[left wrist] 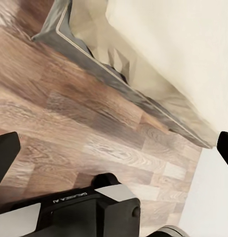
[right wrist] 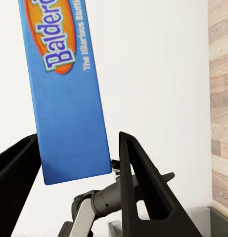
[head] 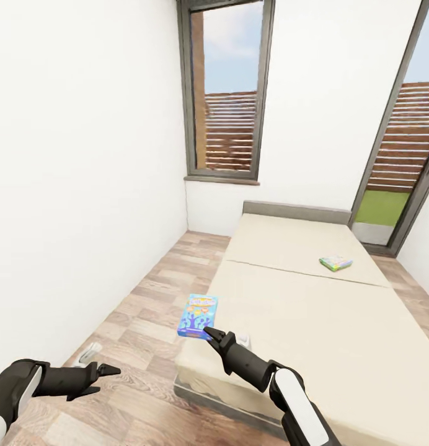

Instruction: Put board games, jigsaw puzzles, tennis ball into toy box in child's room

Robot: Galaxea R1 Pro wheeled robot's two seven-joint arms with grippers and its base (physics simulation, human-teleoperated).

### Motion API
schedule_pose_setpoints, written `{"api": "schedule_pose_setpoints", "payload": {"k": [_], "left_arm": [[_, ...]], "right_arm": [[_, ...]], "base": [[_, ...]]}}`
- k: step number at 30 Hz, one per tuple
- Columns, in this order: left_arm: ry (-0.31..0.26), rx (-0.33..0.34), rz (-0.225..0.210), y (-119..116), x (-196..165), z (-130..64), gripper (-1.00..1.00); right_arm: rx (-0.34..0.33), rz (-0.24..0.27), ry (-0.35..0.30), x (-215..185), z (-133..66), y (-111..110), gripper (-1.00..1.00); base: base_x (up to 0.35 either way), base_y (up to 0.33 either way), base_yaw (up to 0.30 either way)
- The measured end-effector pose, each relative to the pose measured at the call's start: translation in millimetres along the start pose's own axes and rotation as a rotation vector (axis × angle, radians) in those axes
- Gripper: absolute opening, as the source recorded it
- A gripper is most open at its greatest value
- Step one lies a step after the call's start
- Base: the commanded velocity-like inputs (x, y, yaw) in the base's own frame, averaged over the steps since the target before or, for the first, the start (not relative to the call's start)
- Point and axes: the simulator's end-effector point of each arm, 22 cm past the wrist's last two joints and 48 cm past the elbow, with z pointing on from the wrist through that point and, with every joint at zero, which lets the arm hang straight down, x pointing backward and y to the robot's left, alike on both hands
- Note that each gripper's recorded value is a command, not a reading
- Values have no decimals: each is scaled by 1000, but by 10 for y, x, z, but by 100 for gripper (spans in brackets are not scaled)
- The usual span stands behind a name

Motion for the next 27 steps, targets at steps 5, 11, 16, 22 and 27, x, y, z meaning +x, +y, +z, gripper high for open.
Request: {"api": "schedule_pose_setpoints", "payload": {"k": [5,11,16,22,27], "left_arm": [[1,-9,4,5,3,1,100],[-1,-10,7,-6,-5,-9,100],[-4,-8,10,-19,-13,-20,100],[-8,-7,12,-35,-23,-34,100],[-11,-6,15,-51,-30,-49,100]], "right_arm": [[-1,-4,-1,-1,-3,15,-100],[-4,-8,-1,-3,-8,35,-100],[-6,-11,-2,-5,-13,52,-100],[-10,-16,-3,-5,-19,77,-100],[-14,-21,-4,-6,-26,106,-100]], "base": [[-66,-102,247],[-156,-172,249],[-245,-178,249],[-256,-185,247],[-205,-210,230]]}}
